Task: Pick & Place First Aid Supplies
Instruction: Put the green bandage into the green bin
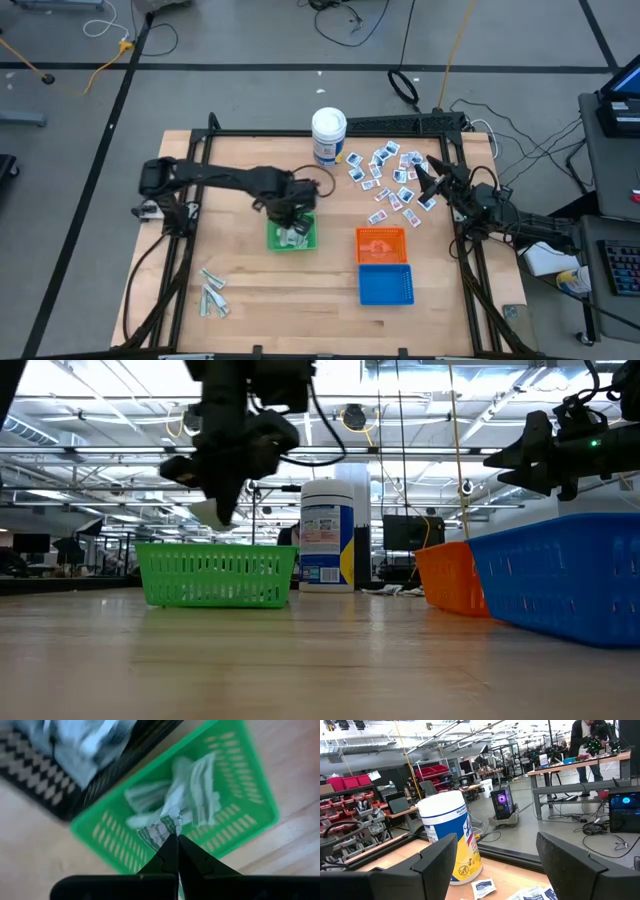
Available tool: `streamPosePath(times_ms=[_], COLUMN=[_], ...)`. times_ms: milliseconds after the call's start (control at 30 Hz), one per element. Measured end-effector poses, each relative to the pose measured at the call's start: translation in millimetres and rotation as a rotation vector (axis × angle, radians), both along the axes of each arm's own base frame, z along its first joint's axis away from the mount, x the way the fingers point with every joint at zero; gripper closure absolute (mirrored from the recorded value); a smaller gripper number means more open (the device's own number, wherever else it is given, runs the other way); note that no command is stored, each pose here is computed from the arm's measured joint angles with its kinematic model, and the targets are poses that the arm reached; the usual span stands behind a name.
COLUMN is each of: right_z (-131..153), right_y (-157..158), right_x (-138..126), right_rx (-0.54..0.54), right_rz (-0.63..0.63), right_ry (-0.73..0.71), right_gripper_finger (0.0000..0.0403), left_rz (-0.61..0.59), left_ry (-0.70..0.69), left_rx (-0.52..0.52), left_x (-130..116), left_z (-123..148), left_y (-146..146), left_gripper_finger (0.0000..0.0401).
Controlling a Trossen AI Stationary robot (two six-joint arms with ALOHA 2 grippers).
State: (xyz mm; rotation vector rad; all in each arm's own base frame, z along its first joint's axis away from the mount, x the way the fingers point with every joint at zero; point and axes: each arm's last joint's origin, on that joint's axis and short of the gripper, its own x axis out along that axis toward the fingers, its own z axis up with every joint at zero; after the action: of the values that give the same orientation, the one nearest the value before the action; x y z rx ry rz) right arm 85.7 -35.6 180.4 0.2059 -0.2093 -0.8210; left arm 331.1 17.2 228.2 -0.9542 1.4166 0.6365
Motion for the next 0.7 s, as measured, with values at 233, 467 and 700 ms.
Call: streamPosePath(times_ms=[233,467,700], right_z=[0,0,0], right_y=[0,0,0], right_x=[0,0,0], right_rx=[0.000,0.000,0.000], right_rz=[0.000,0.000,-0.001], right_ry=[0.000,0.000,0.000], right_gripper_finger=[0.0136,0.0135,0.0136], left_rz=[-0.396,-0.696,-0.671], left_ry=[-0.008,-0.050,-0.019], left_rx=[0.028,0.060,0.112], left_x=[23,29,28], left_z=[-3,-7,-8], left_y=[6,-2,-1], left_gripper_finger=[0.0401,0.0401,0.0378])
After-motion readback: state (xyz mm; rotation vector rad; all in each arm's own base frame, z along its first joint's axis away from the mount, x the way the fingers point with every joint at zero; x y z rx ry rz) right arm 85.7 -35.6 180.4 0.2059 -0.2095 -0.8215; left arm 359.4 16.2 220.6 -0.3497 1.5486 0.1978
